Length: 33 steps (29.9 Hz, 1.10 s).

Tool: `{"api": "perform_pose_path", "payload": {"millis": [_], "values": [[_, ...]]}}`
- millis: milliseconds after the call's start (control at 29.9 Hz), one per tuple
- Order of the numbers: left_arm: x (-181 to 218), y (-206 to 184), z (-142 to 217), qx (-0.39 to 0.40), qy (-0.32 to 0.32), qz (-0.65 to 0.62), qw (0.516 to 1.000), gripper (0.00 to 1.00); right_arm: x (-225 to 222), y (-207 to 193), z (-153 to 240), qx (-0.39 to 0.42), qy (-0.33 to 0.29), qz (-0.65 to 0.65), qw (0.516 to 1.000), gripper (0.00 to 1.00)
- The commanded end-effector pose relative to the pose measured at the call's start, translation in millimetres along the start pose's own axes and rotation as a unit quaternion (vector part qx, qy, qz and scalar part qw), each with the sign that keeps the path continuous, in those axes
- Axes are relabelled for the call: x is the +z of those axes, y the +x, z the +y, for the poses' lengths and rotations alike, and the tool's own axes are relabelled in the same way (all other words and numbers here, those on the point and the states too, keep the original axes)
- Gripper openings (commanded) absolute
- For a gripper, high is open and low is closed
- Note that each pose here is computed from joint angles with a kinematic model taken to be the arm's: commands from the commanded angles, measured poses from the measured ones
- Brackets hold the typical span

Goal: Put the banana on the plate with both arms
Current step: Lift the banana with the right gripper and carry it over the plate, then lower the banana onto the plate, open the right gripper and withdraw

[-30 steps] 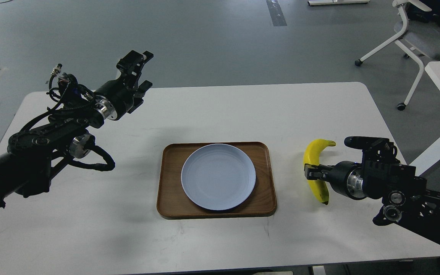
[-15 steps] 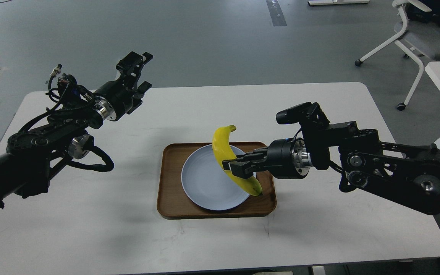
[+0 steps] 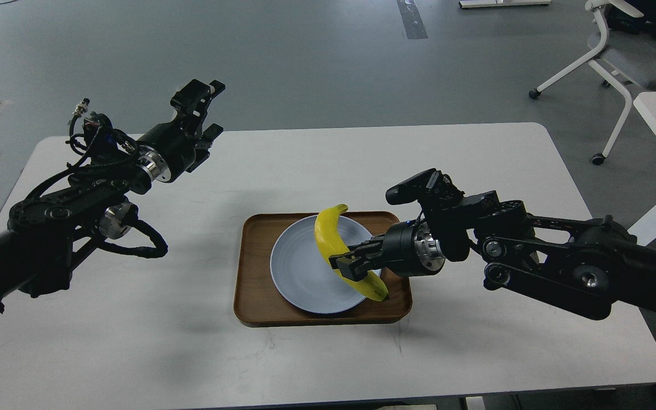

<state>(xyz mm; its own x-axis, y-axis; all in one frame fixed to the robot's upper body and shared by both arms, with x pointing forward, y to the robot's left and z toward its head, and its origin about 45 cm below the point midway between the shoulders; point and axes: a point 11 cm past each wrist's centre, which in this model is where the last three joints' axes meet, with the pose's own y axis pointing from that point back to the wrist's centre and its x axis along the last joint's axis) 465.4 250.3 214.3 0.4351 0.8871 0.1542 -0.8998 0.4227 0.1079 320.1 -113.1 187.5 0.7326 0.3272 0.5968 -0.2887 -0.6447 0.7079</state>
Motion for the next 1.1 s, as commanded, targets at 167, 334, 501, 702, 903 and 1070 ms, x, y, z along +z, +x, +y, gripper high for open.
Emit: {"api": "perform_pose_path", "payload": {"millis": [167,334,501,702,903,1070], "values": [[-0.8,5.6,2.8,0.005,0.002,-0.003,1.0,0.98,8.2,-2.6,-5.2,-0.004,-0.013,-0.008,1.0,0.0],[-0.2,5.9,2.6,0.005,0.001,-0.001,1.0,0.98,16.9,-3.1,-11.8,-0.005,-0.025,-0.02,0.999,0.0],[-0.1,6.6,2.9,0.006,0.001,-0.001,1.0,0.98,11.0,-2.8,-21.0,0.002,-0.018,-0.024,1.0,0.0],[-5.4,7.5,5.9,0.008,0.006,0.0,1.0,0.99,5.0,1.5,-33.2,0.023,-0.013,-0.033,0.999,0.0],[-5.4,7.5,5.9,0.008,0.006,0.0,1.0,0.98,10.5,-0.7,-35.9,0.031,-0.019,-0.044,0.998,0.96],[-5.1,6.9,5.5,0.007,0.005,0.001,1.0,0.99,15.5,-0.7,-35.3,0.032,-0.028,-0.056,0.997,0.99]]}}
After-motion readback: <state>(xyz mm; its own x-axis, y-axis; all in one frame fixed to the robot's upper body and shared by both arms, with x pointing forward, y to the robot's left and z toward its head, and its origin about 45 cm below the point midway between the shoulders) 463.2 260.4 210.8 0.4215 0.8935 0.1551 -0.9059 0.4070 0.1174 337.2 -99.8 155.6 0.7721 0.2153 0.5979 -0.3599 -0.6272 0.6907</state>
